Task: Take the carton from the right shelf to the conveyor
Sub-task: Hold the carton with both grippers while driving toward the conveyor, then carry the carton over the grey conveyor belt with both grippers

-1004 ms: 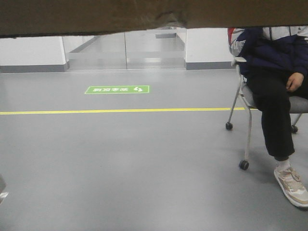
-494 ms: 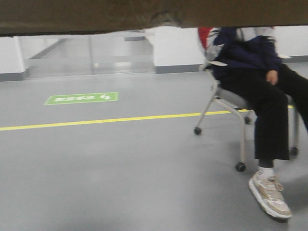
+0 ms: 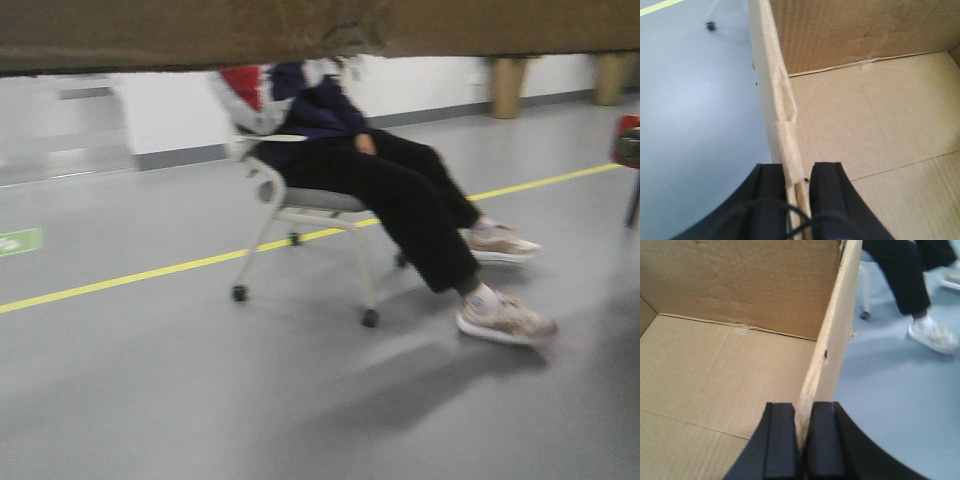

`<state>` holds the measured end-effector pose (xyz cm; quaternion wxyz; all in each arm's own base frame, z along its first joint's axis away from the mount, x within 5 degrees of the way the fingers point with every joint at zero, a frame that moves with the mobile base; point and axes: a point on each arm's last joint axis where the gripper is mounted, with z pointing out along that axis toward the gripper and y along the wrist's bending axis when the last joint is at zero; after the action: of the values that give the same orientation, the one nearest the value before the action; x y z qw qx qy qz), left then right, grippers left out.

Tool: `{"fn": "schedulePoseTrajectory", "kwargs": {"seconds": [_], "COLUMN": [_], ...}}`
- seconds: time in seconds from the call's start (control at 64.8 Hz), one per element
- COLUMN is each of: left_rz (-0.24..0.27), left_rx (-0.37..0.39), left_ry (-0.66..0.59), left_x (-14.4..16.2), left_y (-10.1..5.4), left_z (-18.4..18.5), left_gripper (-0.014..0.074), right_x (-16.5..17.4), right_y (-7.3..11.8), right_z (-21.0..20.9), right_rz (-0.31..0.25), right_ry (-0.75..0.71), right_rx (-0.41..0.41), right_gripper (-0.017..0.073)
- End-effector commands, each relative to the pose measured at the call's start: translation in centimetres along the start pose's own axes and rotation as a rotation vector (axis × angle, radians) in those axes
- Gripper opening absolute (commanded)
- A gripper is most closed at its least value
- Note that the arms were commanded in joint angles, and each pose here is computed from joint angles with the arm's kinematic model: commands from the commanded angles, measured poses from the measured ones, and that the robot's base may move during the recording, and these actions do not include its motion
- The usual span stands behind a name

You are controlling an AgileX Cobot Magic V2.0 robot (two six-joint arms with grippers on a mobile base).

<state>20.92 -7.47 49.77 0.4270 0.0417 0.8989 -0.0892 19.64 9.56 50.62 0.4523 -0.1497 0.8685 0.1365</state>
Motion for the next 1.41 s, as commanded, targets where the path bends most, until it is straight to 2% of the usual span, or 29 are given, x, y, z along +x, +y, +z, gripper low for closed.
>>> {"fn": "schedulePoseTrajectory", "kwargs": {"seconds": [0.0,1.39], "left_rz": [0.005,0.005], "left_rx": [0.027,0.027], "left_ry": [-0.042,-0.042], "left_x": [-0.15,-0.15], "left_y": [-0.17,-0.17], "left_z": [-0.92,-0.92], "left_gripper": [-0.0006,-0.0006], "right_x": [-0.45,-0.45], "right_y": [-0.37,-0.35], "right_z": [-0.55,-0.55], "right_rz": [-0.024,-0.023], "right_ry": [-0.062,-0.062], "right_rx": [0.032,0.031], "right_gripper": [-0.0068,-0.0068]}}
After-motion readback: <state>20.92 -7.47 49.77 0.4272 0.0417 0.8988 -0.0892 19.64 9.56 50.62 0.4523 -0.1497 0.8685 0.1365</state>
